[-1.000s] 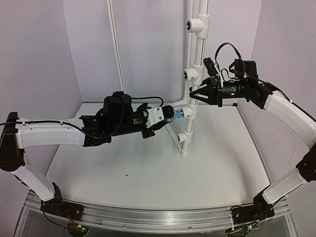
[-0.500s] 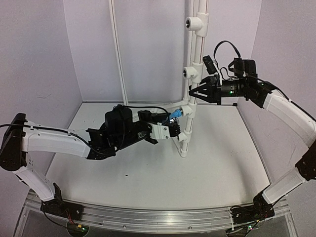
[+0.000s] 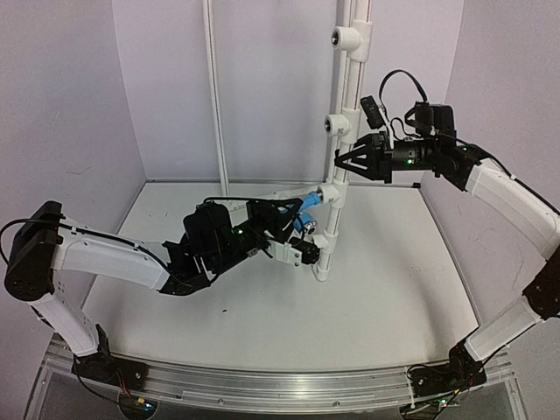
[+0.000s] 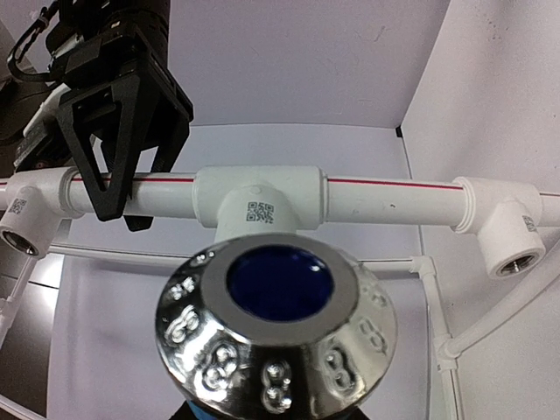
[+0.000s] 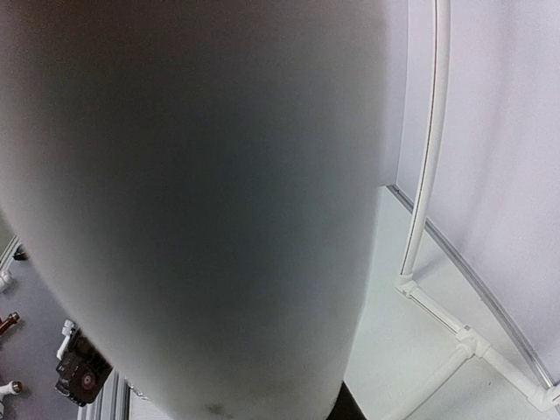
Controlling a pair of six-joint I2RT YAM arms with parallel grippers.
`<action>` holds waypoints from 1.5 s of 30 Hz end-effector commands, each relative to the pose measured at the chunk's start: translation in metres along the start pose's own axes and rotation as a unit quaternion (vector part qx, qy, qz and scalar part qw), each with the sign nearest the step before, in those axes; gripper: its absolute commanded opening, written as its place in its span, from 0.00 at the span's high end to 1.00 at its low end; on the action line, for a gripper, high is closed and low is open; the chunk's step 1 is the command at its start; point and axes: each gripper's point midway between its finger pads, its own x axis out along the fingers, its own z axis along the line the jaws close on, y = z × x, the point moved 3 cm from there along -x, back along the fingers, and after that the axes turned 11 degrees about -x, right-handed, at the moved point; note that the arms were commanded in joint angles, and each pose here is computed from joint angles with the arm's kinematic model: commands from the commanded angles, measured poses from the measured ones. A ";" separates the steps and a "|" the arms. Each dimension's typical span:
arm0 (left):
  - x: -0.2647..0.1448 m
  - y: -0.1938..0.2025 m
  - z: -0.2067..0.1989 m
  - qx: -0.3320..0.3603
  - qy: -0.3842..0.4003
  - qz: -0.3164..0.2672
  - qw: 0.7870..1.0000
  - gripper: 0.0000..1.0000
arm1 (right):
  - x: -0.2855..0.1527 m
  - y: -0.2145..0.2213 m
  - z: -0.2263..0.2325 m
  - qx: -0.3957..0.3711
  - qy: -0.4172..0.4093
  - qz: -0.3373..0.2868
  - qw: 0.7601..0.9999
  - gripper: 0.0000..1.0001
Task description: Install the water faucets
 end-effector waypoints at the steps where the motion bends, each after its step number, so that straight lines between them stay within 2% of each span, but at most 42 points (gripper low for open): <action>1: 0.002 -0.008 -0.037 0.051 0.065 -0.043 0.996 1.00 | 0.011 -0.005 0.064 0.104 -0.143 -0.002 0.984 1.00; 5: -0.003 -0.009 -0.027 0.011 0.062 -0.043 0.997 1.00 | 0.011 -0.009 0.056 0.099 -0.129 -0.003 0.987 1.00; 10: -0.020 -0.011 -0.017 -0.109 0.093 -0.022 0.990 1.00 | 0.011 -0.014 0.040 0.109 -0.112 -0.005 0.988 1.00; 12: -0.028 -0.011 -0.011 -0.177 0.109 -0.006 0.978 1.00 | 0.012 -0.013 0.040 0.114 -0.114 -0.005 0.987 1.00; 15: -0.040 -0.013 0.004 -0.296 0.119 0.006 0.948 1.00 | 0.013 -0.011 0.039 0.112 -0.115 -0.004 0.987 1.00; 18: -0.048 -0.013 0.017 -0.425 0.123 0.026 0.896 1.00 | 0.015 -0.008 0.039 0.108 -0.116 -0.003 0.987 1.00; 22: -0.056 -0.003 0.023 -0.576 0.121 0.059 0.806 1.00 | 0.016 -0.008 0.036 0.103 -0.114 -0.003 0.988 1.00; 24: -0.058 0.004 0.026 -0.648 0.131 0.067 0.747 1.00 | 0.017 -0.009 0.034 0.102 -0.111 -0.002 0.989 1.00; 26: -0.061 0.010 0.029 -0.729 0.149 0.062 0.665 1.00 | 0.018 -0.009 0.032 0.099 -0.109 -0.003 0.989 1.00; 29: -0.066 0.022 0.043 -0.814 0.134 0.033 0.564 1.00 | 0.018 -0.009 0.032 0.096 -0.110 -0.002 0.989 1.00; 31: -0.069 0.023 0.048 -0.846 0.136 0.012 0.516 1.00 | 0.018 -0.008 0.033 0.091 -0.110 -0.002 0.990 1.00; 41: -0.060 0.007 0.064 -0.894 0.272 -0.024 0.355 1.00 | 0.019 -0.005 0.030 0.062 -0.101 0.000 0.993 1.00; 43: -0.059 0.009 0.068 -0.902 0.278 -0.039 0.329 1.00 | 0.019 -0.005 0.032 0.060 -0.106 -0.002 0.993 1.00; 45: -0.058 0.012 0.069 -0.908 0.275 -0.049 0.312 1.00 | 0.019 -0.005 0.033 0.059 -0.110 -0.003 0.992 1.00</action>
